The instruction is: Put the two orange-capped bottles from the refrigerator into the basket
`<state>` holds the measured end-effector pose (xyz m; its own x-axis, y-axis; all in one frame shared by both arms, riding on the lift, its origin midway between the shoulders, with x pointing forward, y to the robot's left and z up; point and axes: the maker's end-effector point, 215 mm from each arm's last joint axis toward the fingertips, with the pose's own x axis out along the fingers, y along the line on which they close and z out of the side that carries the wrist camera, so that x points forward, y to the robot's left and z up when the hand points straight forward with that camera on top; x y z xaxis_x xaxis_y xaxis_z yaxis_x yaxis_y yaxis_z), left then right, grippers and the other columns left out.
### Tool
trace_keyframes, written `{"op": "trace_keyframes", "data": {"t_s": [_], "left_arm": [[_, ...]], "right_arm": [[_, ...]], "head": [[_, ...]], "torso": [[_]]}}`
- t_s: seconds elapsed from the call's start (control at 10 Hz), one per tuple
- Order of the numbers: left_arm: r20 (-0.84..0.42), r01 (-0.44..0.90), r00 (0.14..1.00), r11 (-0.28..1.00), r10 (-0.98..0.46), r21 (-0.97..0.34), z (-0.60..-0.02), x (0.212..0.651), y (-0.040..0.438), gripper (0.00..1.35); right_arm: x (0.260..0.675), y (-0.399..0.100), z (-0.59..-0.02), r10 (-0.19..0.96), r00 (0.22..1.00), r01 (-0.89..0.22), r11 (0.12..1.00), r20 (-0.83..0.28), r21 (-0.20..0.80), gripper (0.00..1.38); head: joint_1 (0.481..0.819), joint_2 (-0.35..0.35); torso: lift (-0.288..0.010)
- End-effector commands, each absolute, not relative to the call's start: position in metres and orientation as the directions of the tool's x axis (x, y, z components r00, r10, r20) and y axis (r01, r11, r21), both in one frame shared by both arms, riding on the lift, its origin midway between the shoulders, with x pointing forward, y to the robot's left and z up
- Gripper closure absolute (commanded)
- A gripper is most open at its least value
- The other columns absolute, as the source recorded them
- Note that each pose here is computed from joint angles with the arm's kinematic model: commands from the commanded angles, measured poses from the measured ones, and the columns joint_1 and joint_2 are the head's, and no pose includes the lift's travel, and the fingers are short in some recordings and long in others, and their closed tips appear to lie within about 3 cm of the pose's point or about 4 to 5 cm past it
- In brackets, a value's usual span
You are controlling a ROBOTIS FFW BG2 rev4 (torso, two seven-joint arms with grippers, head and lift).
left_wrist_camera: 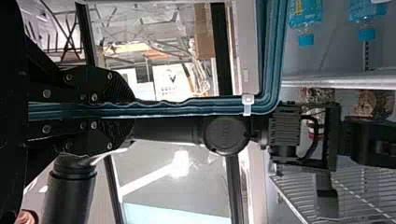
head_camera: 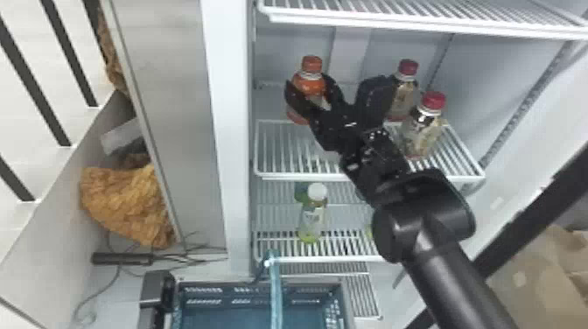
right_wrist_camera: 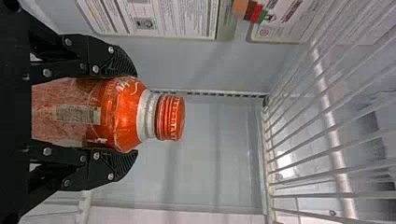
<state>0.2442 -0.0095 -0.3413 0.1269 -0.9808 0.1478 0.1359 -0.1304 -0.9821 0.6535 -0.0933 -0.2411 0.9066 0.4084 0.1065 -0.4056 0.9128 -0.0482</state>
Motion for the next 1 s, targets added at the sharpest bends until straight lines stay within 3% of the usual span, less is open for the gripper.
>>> {"op": "trace_keyframes", "data": {"t_s": [0.0, 0.6, 0.9], "left_arm": [[0.15, 0.137, 0.123, -0.133, -0.981, -0.982, -0.34, 0.244, -0.011, 1.2], [0.153, 0.141, 0.127, -0.135, -0.98, -0.981, -0.339, 0.246, -0.01, 1.2], [0.152, 0.141, 0.131, -0.134, -0.98, -0.981, -0.339, 0.247, -0.009, 1.2]], "right_arm": [[0.631, -0.096, -0.223, 0.411, 0.902, -0.408, 0.912, 0.133, -0.05, 1.04], [0.512, -0.114, -0.184, 0.493, 0.865, -0.491, 0.87, 0.096, -0.045, 1.04], [0.433, -0.11, -0.194, 0.554, 0.832, -0.554, 0.833, -0.027, 0.009, 1.04]], "head": [[0.695, -0.127], [0.695, -0.167], [0.695, -0.189]], "torso": [[-0.04], [-0.04], [-0.04]]}}
